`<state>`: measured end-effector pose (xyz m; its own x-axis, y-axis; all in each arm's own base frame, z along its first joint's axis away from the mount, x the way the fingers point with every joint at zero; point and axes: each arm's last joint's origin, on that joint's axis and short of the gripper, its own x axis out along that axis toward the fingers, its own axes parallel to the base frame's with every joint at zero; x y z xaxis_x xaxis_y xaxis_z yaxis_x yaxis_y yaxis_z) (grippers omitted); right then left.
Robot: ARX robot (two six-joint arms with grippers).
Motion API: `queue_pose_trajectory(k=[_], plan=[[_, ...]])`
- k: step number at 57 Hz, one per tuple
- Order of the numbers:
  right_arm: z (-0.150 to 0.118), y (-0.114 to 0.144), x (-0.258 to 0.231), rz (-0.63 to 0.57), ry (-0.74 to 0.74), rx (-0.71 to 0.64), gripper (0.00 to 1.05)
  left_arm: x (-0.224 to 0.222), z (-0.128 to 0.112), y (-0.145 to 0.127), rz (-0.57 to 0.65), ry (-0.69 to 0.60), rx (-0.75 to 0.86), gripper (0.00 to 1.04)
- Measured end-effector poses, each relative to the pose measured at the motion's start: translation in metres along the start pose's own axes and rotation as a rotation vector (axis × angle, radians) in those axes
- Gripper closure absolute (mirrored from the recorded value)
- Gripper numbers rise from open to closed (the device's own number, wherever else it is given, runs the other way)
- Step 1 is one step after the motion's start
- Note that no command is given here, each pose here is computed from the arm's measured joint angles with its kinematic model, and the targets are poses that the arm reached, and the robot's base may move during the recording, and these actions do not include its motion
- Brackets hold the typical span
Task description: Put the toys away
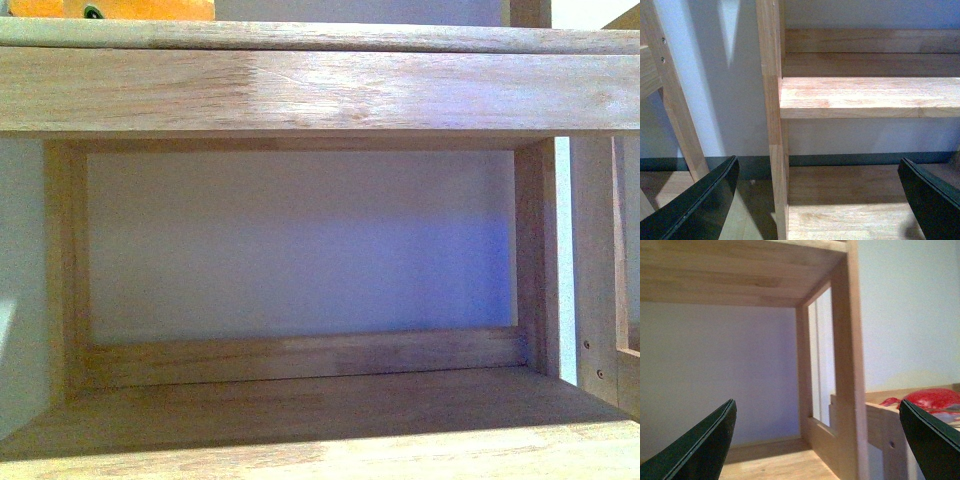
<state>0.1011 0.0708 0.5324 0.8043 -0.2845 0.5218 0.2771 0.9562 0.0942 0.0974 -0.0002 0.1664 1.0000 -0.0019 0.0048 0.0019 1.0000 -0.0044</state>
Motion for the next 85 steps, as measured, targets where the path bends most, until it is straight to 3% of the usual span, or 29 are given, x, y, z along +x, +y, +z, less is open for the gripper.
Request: queue_pose_trajectory(k=[8, 24, 38, 55, 82, 85], plan=[[-0.017, -0.021, -0.012, -0.02, -0.011, -0.047, 0.06, 0.0, 0.0, 0.0, 0.0, 0.0, 0.0, 0.06], [-0.057, -0.038, -0.025, 0.015, 0.011, -0.098, 0.06, 0.0, 0.0, 0.0, 0.0, 0.0, 0.0, 0.06], [-0.091, -0.062, -0.042, 0.02, 0.078, 0.005, 0.06, 0.0, 0.0, 0.0, -0.001, 0.0, 0.0, 0.06], [-0.123, -0.074, -0.057, -0.014, 0.144, 0.09, 0.06, 0.0, 0.0, 0.0, 0.0, 0.0, 0.0, 0.06], [-0.135, -0.078, -0.064, -0.04, 0.171, 0.113, 0.06, 0.0, 0.0, 0.0, 0.0, 0.0, 0.0, 0.06], [-0.135, -0.078, -0.063, 0.023, 0.206, 0.088, 0.09, 0.0, 0.0, 0.0, 0.0, 0.0, 0.0, 0.06]])
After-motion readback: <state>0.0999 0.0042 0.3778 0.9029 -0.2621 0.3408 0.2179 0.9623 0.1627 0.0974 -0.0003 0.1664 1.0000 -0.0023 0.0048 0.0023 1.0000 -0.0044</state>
